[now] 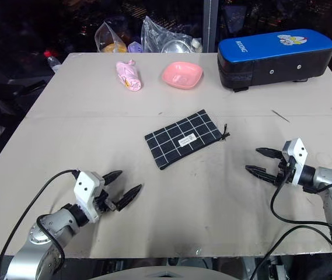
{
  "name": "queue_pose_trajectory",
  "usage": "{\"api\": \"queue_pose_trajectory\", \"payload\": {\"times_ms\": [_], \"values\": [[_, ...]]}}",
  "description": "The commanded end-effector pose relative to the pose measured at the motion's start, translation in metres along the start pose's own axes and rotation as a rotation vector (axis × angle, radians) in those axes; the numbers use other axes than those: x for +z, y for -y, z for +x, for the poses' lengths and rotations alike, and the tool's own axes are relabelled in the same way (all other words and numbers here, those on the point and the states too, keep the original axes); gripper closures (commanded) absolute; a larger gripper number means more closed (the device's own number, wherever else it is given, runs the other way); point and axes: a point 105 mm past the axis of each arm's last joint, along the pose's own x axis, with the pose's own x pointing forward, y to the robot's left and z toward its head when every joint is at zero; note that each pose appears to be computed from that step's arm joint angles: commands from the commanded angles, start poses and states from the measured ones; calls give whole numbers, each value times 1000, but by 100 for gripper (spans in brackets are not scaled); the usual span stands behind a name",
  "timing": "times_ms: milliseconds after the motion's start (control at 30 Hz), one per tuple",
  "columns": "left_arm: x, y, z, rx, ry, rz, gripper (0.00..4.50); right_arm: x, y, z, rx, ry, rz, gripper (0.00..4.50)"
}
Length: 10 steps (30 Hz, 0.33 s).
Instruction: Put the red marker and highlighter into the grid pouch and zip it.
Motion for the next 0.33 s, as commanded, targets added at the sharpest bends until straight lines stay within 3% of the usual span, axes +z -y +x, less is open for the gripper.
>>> {"api": "queue_pose_trajectory", "payload": {"times_ms": [33,333], "values": [[12,4,-4,-7,38,48,0,9,7,-9,12,27,-29,4],[14,5,-2,-16,41,108,0,0,7,-9,30,14,-53,4]]}}
